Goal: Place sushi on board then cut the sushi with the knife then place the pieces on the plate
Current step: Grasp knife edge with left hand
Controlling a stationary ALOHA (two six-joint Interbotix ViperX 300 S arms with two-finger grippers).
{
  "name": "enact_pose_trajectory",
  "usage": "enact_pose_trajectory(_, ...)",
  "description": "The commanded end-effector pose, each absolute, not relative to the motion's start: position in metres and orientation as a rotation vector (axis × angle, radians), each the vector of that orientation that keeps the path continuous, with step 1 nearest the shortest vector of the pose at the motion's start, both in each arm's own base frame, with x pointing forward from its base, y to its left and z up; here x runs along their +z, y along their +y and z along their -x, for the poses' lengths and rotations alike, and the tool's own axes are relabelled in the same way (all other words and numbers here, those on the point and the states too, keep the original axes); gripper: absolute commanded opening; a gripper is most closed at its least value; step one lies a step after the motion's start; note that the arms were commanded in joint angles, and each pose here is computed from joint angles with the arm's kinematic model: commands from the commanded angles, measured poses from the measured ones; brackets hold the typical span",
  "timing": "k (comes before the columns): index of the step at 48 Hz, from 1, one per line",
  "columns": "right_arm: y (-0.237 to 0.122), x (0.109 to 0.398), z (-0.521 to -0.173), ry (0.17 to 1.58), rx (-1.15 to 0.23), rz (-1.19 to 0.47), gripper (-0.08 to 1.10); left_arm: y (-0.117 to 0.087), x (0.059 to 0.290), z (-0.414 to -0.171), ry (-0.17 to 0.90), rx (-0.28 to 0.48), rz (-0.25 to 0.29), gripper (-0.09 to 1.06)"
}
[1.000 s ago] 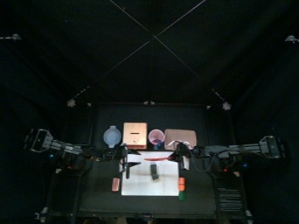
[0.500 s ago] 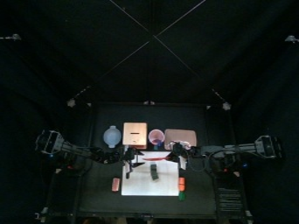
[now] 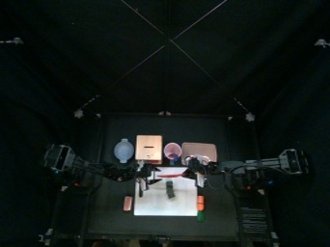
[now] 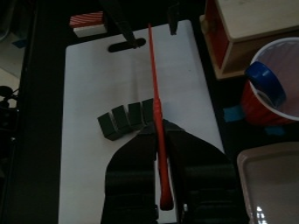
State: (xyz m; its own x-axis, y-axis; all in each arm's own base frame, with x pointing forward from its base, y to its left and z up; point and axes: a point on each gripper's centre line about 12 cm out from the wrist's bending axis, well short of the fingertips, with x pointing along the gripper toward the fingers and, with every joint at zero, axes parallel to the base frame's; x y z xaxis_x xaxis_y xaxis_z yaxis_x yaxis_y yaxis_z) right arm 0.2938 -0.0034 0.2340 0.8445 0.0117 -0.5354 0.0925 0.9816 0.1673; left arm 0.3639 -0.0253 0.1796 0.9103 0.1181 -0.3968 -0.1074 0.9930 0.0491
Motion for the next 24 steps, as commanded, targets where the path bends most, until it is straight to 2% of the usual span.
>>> enact_pose_trajectory(1, -0.0028, 0.2464, -0.298, 0.523, -0.039, -0.19, 0.34, -0.025, 0.1884, -0.3707, 0.379, 0.123, -0.023, 0.84)
enact_pose_trajectory(8, -0.0028, 0.2458, -0.2977, 0.525, -0.039, -0.19, 0.34, -0.0239, 0.1877, -0.373, 0.377, 0.127, -0.028, 0.79)
enact_pose_trajectory(24, -0.0019, 0.2437, -0.2976, 0.531, -0.036, -0.191, 0.34, -0.0246, 0.1845, -0.3731, 0.39, 0.123, -0.026, 0.53)
